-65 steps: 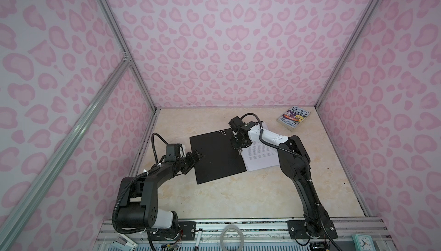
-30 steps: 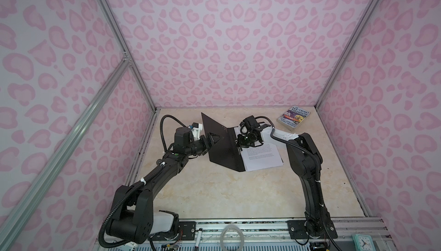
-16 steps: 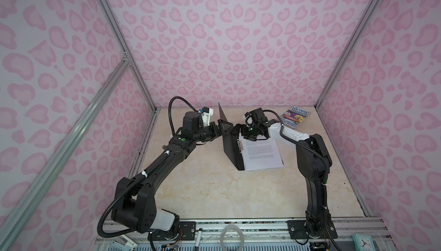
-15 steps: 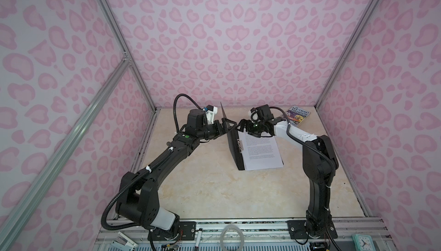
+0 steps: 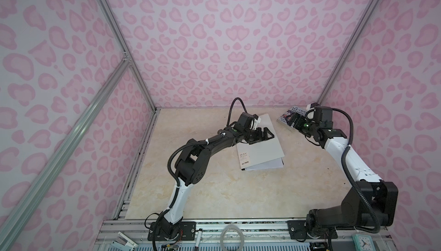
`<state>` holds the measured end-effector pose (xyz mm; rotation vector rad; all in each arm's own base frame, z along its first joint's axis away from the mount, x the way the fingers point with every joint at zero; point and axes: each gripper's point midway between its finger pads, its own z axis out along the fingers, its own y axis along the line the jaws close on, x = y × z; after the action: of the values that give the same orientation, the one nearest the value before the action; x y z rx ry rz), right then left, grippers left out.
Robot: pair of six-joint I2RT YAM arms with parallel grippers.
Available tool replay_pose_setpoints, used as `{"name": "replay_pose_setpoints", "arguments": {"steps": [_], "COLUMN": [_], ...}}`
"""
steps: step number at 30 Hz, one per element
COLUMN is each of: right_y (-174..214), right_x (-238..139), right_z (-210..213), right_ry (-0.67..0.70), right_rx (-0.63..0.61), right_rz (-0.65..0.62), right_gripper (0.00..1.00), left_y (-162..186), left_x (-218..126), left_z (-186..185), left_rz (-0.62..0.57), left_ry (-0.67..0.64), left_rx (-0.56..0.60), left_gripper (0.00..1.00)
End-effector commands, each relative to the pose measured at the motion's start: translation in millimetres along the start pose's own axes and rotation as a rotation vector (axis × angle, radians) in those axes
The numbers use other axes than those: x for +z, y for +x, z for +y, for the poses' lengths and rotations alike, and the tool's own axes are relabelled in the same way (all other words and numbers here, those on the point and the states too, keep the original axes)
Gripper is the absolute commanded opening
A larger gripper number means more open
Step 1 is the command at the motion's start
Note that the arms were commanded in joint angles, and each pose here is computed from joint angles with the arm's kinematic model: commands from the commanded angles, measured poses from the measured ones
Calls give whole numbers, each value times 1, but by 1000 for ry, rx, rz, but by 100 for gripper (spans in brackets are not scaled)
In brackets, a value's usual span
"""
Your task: Put the files into the folder
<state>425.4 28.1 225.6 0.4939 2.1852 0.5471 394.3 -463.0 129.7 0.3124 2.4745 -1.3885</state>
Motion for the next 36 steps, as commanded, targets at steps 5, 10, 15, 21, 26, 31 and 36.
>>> {"name": "replay_pose_setpoints", "arguments": {"steps": [5, 10, 15, 21, 26, 31, 36], "right_y": [-11, -2, 14, 27, 46, 55, 68], "right_x": [-29, -31, -32, -10, 10, 8, 9], "right_z": [-78, -118, -131, -133, -132, -127, -112], "right_ry": [189, 301, 290, 242, 181, 124, 69], "right_rx": [7, -113, -250, -327, -377, -405, -494], "right_rz": [-258, -433, -579, -520, -455, -493, -519], "right_gripper": [98, 98, 98, 98, 98, 98, 98], "left_y": [-56, -55, 17, 63, 67, 71, 59], "left_x": [-128, -331, -428, -471, -471, -467, -462], "left_z": [-23, 63, 169, 208, 229, 245, 243], "left_rz": [-296, -825, -985, -1124, -1108, -1143, -1173], "left_ry": [-117, -574, -1110, -1345, -1401, -1315, -1261], "left_rx": [118, 35, -73, -23, 93, 112, 192], "left_gripper": [98, 98, 98, 97, 97, 97, 100]}}
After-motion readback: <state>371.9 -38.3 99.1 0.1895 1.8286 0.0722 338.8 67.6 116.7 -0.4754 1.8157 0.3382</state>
